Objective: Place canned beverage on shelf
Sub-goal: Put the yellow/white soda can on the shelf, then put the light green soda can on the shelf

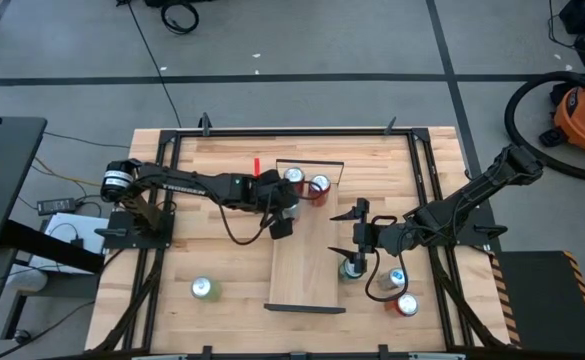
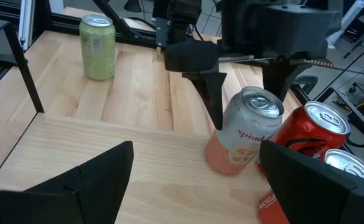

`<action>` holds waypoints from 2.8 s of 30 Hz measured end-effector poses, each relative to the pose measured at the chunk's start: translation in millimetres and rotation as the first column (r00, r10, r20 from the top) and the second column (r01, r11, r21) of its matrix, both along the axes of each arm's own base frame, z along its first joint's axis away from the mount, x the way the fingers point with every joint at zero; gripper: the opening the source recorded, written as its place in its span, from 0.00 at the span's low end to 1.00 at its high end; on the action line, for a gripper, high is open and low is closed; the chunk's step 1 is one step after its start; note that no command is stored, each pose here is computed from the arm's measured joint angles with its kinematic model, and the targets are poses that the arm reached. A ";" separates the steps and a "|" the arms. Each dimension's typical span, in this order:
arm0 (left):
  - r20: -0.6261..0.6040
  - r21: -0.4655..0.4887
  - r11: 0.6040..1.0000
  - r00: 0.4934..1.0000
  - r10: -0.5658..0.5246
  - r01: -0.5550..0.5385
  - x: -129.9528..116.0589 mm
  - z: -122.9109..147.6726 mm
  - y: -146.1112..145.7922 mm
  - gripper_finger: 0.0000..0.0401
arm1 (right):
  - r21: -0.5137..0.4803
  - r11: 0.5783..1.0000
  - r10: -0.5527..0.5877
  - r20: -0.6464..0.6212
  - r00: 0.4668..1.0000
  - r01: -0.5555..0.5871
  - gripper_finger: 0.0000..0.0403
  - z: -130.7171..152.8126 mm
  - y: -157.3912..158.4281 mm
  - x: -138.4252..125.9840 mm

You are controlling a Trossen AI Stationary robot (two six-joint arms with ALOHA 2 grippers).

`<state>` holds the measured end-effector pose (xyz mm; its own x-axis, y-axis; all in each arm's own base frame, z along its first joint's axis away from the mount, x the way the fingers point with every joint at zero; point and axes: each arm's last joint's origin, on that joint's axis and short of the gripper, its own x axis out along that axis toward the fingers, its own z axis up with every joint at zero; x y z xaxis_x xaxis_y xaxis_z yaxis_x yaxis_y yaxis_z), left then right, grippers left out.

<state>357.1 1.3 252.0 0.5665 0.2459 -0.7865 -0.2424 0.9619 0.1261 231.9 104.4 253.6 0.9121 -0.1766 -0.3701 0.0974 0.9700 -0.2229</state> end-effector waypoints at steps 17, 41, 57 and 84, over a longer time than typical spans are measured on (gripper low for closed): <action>0.041 0.052 0.998 0.998 -0.038 0.036 -27.4 35.5 -22.7 0.99 | 0.005 1.000 0.024 -0.009 1.000 -0.024 0.89 -0.4 0.7 0.0; -0.339 -0.538 0.737 0.905 0.256 -0.409 -135.5 43.3 -173.9 0.95 | -0.077 0.989 0.131 0.039 0.991 -0.128 0.89 7.2 2.7 4.1; -0.406 -0.615 0.470 0.766 0.499 -0.633 -173.4 43.9 -216.4 0.85 | -0.114 0.971 0.214 0.024 0.977 -0.210 0.89 -5.3 -0.2 3.1; -0.487 -0.328 0.371 0.492 0.721 -0.869 -188.2 -1.8 -229.0 0.82 | -0.097 0.957 0.276 0.022 0.961 -0.273 0.89 -11.0 1.5 1.4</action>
<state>168.9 -227.7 250.2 0.1089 0.0400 -0.9933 -0.9621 0.2557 -0.0951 233.3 105.9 242.5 0.9424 0.0509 -0.3307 -0.1606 0.9359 -0.3136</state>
